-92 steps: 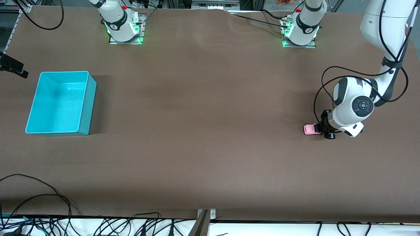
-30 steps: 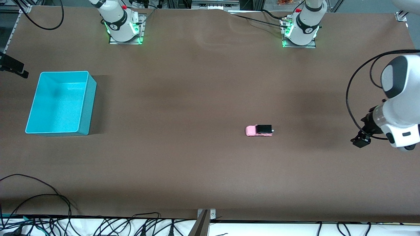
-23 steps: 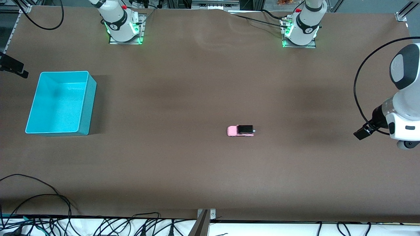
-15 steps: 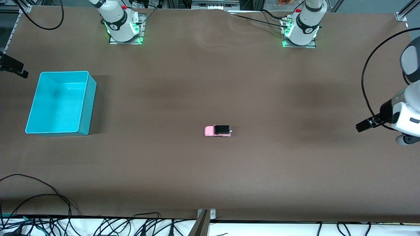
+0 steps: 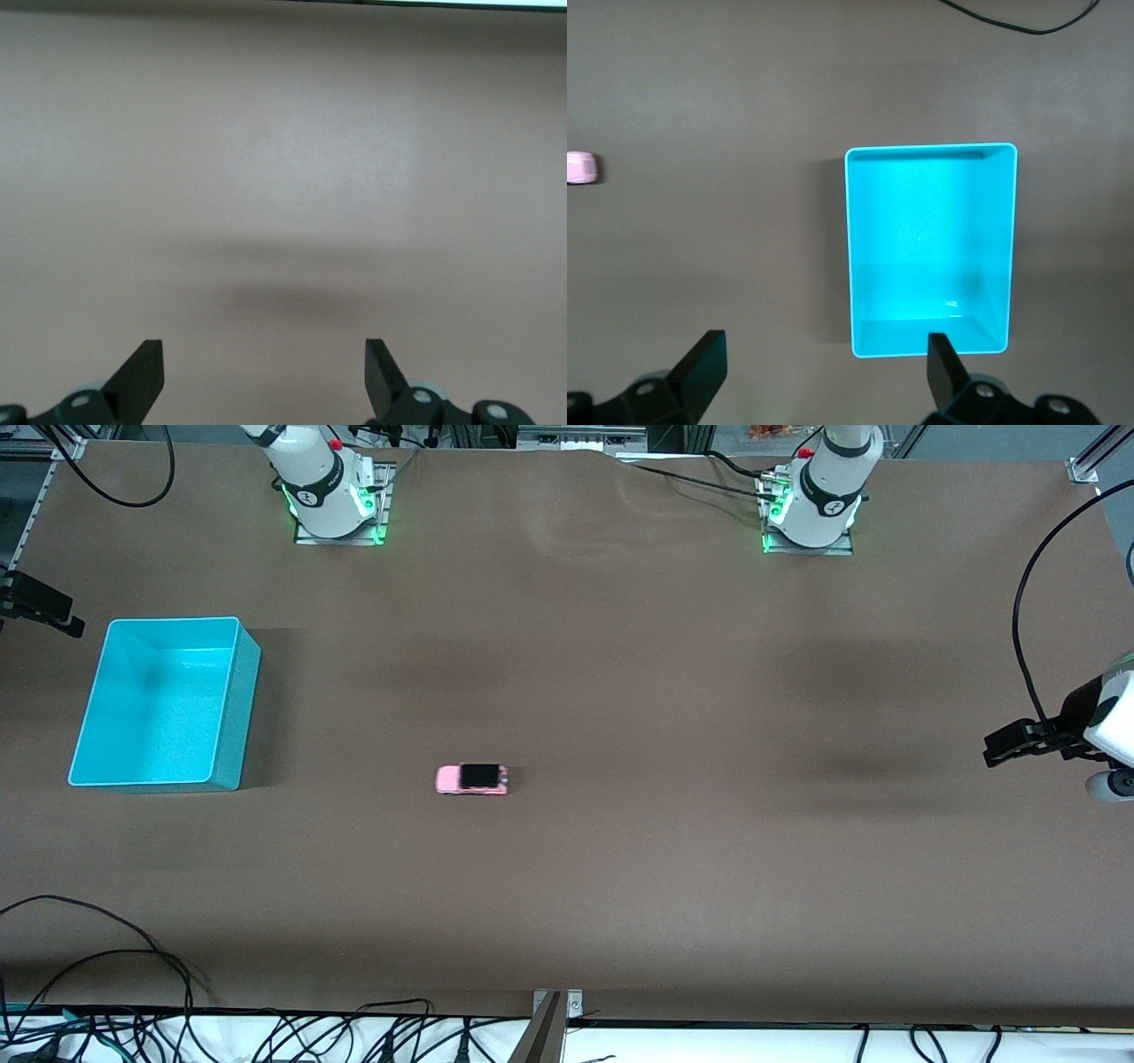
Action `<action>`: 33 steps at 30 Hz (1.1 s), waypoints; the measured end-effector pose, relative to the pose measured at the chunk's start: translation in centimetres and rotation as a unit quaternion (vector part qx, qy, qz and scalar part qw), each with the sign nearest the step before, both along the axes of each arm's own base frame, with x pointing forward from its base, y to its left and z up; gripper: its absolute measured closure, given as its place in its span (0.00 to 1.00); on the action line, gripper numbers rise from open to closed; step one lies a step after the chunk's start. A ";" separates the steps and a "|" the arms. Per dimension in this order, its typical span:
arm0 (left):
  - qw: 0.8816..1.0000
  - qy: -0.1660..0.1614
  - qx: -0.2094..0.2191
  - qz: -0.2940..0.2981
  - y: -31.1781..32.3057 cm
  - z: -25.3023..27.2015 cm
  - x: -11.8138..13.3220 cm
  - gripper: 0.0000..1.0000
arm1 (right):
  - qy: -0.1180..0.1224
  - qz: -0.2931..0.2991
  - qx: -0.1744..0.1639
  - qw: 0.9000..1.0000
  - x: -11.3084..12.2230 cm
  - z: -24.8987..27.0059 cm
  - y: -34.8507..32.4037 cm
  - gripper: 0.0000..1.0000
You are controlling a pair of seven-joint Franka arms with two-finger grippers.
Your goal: Wind and store pink jeep toy
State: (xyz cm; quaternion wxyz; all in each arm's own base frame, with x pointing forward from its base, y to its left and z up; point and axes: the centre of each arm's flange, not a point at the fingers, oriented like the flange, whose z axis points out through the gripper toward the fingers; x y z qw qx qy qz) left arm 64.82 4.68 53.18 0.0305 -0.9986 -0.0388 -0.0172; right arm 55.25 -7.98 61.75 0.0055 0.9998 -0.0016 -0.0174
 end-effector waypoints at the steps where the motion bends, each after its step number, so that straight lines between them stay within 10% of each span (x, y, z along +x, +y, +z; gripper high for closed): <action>1: 1.000 0.000 0.000 -0.003 0.0 0.0 0.0 0.00 | 0.000 0.000 0.000 1.000 0.0 0.0 0.0 0.00; 33: 1.000 0.004 -0.020 -0.004 -0.3 0.6 -0.6 0.00 | -0.003 -0.003 0.000 1.000 0.0 0.1 -0.3 0.00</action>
